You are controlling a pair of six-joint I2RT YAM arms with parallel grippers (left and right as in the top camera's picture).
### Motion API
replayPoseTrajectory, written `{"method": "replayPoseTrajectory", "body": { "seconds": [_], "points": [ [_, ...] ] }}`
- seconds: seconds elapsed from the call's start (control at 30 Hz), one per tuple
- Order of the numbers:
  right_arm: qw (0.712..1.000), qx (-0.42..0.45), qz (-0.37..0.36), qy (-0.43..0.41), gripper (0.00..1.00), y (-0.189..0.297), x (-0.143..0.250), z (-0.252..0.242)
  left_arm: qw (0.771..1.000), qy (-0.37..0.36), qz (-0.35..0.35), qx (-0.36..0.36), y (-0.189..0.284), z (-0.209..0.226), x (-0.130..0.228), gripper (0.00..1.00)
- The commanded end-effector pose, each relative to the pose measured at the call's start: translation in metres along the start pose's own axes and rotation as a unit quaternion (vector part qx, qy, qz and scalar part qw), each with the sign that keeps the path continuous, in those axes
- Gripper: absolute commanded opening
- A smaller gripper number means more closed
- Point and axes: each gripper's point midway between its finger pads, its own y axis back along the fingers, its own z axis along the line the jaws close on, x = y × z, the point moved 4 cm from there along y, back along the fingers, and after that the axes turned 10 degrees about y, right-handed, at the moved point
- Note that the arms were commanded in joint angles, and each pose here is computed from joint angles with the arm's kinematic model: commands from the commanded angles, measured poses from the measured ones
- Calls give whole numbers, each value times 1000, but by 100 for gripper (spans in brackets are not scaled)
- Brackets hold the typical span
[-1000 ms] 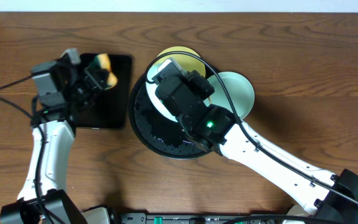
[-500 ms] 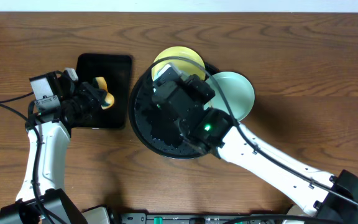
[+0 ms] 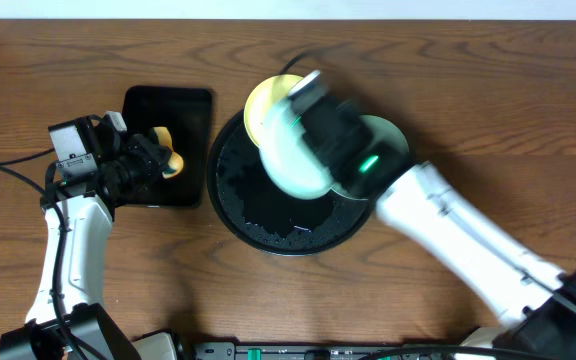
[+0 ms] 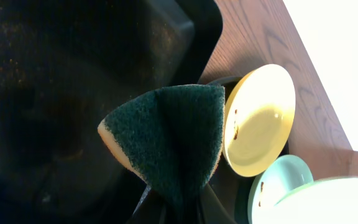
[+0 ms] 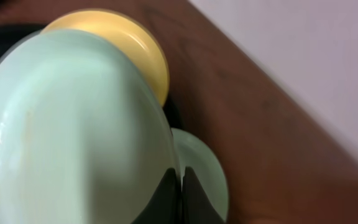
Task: Clean dirty plates on tray and stack at the side
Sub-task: 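Carry the pale green plate right and set it on the table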
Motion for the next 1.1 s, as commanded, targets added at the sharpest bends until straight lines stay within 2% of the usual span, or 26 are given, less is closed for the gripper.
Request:
{"method": "replayPoseTrajectory", "body": {
  "seconds": [0.0,0.1,0.17,0.37,0.67,0.93,1.0,1.07],
  "points": [
    [979,-100,-43,-172,1,5,-13,-63,1000,-19,-6,3,2,-5,-5,7],
    [959,-98,-31,-265,1,-8,21,-134,1000,-19,-6,3,2,-4,-5,8],
    [946,-84,-8,-315,1,-16,57,-175,1000,-19,-5,3,2,-5,-5,7],
    [901,-23,76,-425,1,-30,170,-253,1000,-29,-4,4,1,-6,-4,7],
    [874,-44,146,-462,1,-86,268,-268,1000,-29,-4,4,1,-6,-4,8],
    [853,-42,211,-476,2,-127,324,-258,999,-40,-4,3,1,-6,-4,7],
    [853,-33,224,-471,6,-130,331,-258,999,-40,-4,3,1,-6,-4,8],
    [862,-37,225,-454,22,-130,332,-258,999,-49,-4,3,1,-6,-4,7]
  ]
}}
